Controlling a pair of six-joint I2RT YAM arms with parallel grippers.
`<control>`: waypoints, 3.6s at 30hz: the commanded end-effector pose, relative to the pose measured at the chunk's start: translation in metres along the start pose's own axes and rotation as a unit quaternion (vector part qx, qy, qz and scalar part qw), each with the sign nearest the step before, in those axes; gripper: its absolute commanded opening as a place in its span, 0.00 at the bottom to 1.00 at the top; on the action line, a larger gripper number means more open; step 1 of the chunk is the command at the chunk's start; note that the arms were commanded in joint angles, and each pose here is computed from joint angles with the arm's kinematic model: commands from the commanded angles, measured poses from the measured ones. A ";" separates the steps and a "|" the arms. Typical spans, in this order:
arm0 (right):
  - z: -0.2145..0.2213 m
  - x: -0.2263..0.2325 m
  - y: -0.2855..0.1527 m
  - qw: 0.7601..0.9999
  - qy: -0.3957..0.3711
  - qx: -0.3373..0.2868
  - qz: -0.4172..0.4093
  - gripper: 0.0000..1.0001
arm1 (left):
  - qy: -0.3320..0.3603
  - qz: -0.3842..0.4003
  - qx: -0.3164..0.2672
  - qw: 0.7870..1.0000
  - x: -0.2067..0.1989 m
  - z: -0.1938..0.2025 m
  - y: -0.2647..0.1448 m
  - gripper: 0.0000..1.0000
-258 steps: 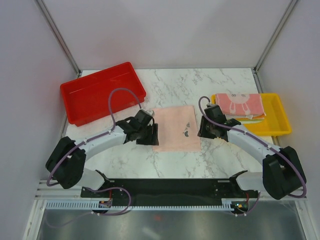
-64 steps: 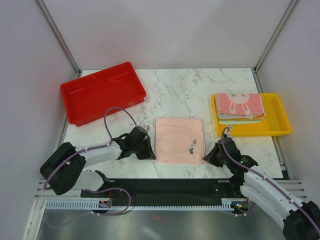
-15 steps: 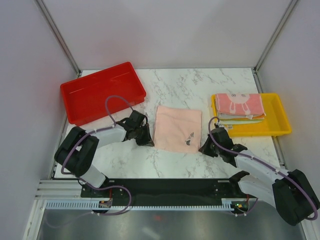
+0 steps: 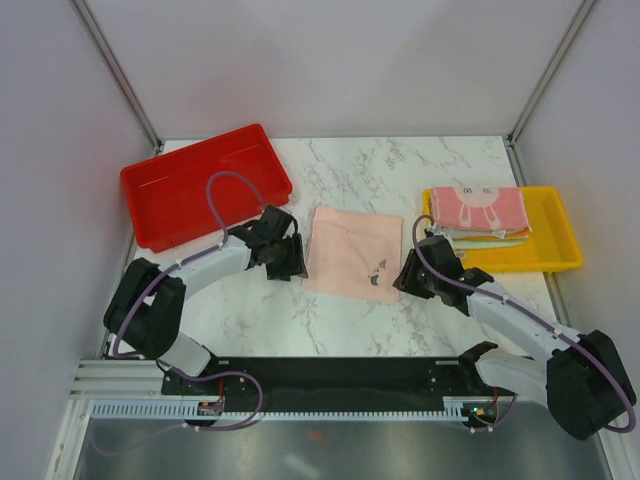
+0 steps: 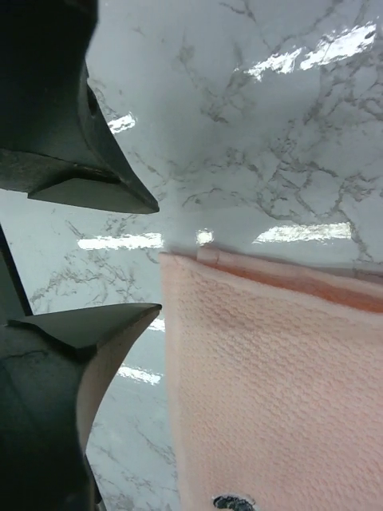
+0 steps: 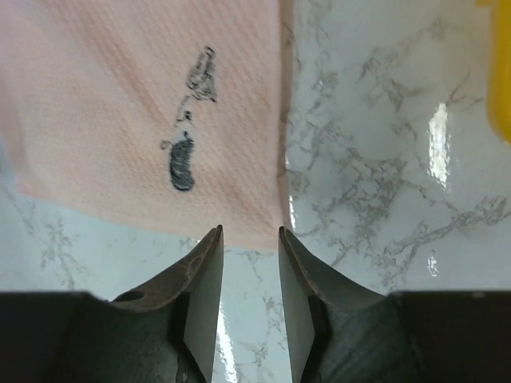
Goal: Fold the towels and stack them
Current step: Fold the towel
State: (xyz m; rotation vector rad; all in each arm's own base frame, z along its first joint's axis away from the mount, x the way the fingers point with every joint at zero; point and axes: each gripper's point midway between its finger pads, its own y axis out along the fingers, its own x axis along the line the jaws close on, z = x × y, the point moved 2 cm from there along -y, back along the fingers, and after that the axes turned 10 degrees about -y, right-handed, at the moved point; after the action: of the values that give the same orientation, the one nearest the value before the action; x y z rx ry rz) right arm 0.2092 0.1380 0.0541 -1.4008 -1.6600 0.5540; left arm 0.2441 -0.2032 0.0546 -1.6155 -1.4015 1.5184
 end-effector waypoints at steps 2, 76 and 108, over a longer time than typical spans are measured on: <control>-0.052 0.021 -0.026 0.999 -0.031 -0.043 0.006 0.45 | 0.049 0.027 -0.076 0.995 -0.039 -0.055 -0.047 0.59; -0.203 0.023 0.075 0.994 -0.085 -0.066 -0.015 0.14 | 0.175 0.179 -0.113 0.962 -0.135 -0.194 -0.019 0.63; -0.062 0.055 -0.007 0.972 -0.204 -0.006 -0.119 0.43 | 0.100 0.090 -0.006 0.991 -0.084 0.004 -0.064 0.63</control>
State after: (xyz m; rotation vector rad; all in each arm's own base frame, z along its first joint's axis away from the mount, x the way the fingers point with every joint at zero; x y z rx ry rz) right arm 0.2370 0.1635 0.0593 -1.1646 -1.9540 0.7655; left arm 0.2027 -0.2412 0.0791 -1.6871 -1.2199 1.4618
